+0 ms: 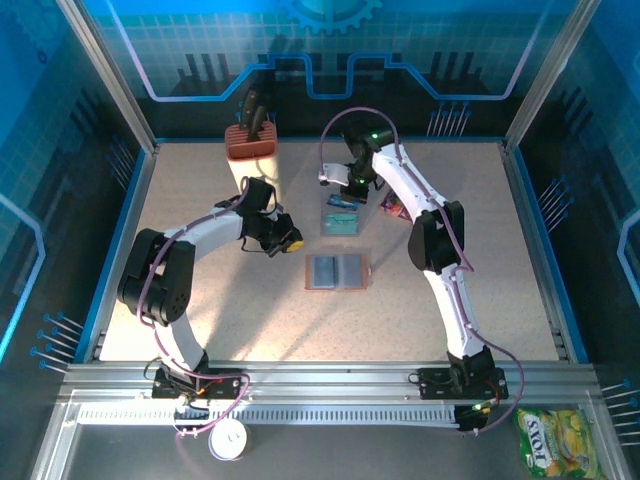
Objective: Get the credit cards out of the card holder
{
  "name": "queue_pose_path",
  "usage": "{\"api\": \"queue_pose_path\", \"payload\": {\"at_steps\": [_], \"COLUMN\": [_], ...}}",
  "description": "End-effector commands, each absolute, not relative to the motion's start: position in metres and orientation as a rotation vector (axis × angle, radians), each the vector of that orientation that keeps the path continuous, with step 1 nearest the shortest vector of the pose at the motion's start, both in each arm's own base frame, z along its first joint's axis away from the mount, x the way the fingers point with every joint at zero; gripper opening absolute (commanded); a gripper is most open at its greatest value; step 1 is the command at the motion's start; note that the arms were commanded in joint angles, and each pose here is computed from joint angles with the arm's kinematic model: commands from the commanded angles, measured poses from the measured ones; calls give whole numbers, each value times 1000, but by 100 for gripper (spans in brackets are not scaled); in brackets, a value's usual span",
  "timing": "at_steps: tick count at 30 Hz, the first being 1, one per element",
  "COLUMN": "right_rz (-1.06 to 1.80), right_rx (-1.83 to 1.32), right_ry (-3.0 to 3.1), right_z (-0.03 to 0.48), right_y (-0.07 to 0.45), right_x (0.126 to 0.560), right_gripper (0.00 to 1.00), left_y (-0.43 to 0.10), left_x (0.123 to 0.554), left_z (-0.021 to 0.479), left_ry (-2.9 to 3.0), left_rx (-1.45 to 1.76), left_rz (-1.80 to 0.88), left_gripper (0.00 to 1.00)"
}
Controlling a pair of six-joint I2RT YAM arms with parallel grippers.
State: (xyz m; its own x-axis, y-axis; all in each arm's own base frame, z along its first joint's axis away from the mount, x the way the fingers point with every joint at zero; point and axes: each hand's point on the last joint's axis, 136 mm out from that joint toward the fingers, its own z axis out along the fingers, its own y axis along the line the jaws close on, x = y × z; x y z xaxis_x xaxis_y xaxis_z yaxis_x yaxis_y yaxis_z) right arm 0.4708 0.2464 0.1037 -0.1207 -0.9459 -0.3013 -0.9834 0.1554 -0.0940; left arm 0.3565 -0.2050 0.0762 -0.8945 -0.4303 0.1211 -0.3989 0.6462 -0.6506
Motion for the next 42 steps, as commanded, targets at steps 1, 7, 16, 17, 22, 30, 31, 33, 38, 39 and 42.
{"api": "queue_pose_path", "payload": {"at_steps": [1, 7, 16, 17, 22, 30, 31, 33, 38, 39, 42], "right_rz": [125, 18, 13, 23, 81, 201, 213, 249, 346, 362, 383], "right_rx": [-1880, -1802, -1706, -1704, -1673, -1460, -1425, -1337, -1120, -1064, -903], "right_ry": [2161, 2149, 2130, 2135, 2163, 2243, 2254, 2281, 2319, 2326, 2369], "right_z": [96, 109, 120, 118, 118, 135, 137, 142, 157, 159, 158], "right_y": [239, 236, 244, 245, 253, 264, 265, 267, 270, 269, 262], "right_x": [477, 495, 506, 505, 496, 475, 473, 466, 445, 442, 432], "right_gripper": [10, 20, 20, 19, 14, 16, 16, 16, 18, 21, 20], "left_y": [-203, -203, -202, -202, -204, -209, -210, -211, -212, -213, -212], "left_x": [355, 355, 353, 352, 354, 357, 356, 355, 350, 349, 344], "left_z": [73, 74, 73, 73, 74, 72, 72, 72, 72, 72, 69], "left_ry": [2831, 2826, 2817, 2818, 2808, 2793, 2791, 2788, 2776, 2774, 2772], "left_rx": [-722, -719, -727, -728, -724, -725, -722, -718, -702, -698, -688], "left_rz": [-1100, -1099, -1104, -1106, -1124, -1165, -1169, -1171, -1182, -1183, -1183], "left_gripper": [8, 8, 8, 8, 8, 8, 8, 8, 8, 8, 8]}}
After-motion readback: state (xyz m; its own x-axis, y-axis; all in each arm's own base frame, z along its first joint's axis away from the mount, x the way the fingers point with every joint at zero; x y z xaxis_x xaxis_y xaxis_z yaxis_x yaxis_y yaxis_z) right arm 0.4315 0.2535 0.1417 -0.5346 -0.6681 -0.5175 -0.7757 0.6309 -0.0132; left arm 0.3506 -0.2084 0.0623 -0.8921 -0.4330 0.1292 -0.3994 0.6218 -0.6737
